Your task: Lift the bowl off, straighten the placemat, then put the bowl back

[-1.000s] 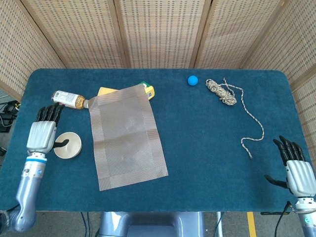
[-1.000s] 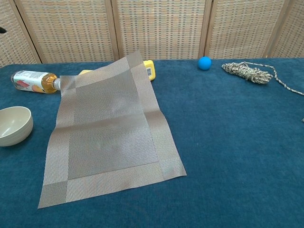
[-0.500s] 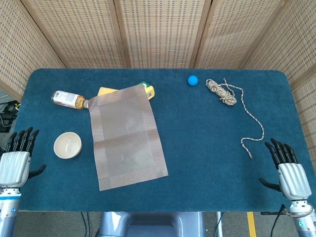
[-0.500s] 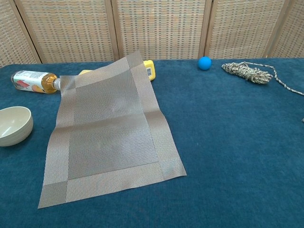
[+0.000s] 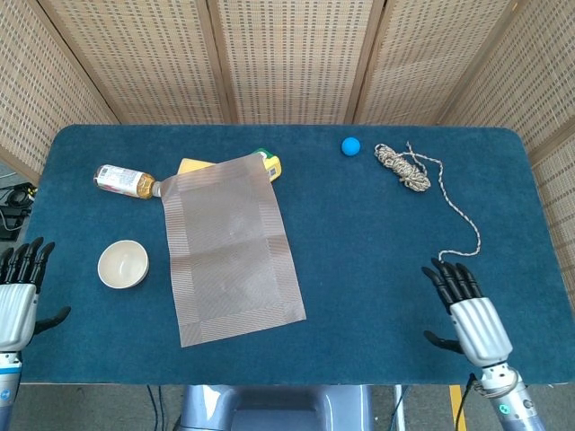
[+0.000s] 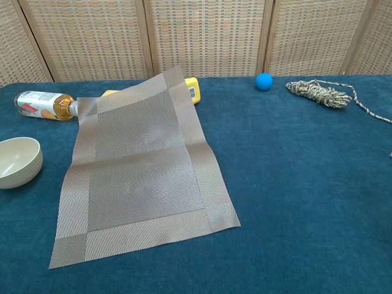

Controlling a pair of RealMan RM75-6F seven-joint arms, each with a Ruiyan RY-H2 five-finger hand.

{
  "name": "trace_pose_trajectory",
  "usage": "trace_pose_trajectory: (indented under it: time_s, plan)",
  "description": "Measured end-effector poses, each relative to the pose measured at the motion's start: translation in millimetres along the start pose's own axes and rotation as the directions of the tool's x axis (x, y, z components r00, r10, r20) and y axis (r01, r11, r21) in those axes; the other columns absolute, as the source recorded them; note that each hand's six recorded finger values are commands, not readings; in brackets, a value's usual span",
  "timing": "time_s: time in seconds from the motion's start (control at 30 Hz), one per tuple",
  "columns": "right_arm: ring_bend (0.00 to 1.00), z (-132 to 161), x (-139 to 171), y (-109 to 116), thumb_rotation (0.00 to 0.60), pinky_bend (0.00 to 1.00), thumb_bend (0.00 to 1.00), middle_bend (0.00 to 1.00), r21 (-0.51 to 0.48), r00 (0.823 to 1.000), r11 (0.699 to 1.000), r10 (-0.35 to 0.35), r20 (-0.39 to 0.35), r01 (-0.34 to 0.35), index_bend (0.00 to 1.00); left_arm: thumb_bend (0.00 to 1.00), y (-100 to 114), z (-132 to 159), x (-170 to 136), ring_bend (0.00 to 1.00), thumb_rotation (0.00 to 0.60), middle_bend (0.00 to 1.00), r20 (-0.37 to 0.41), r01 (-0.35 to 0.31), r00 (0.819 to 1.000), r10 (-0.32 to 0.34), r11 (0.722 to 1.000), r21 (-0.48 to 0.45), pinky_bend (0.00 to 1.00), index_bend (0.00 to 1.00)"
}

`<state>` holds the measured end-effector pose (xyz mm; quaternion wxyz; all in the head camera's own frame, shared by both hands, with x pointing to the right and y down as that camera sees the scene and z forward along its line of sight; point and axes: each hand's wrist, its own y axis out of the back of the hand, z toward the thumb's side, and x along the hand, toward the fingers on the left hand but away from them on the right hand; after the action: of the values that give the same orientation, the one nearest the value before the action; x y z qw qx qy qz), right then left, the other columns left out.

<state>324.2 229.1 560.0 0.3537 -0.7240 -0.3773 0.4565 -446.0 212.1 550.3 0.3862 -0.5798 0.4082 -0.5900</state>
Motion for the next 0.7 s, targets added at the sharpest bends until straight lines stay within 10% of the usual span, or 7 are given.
trace_pose_trajectory:
  time_s: [0.7]
  plan:
    - [0.00,133,-87,-66,0.600,0.00,0.05,0.00,-0.151,0.977,0.976,0.131,-0.168,-0.157,0.03,0.11,-8,-2,3,0.00,0.600,0.00,0.010,0.043,0.999,-0.043,0.999,-0.012,0.00,0.00]
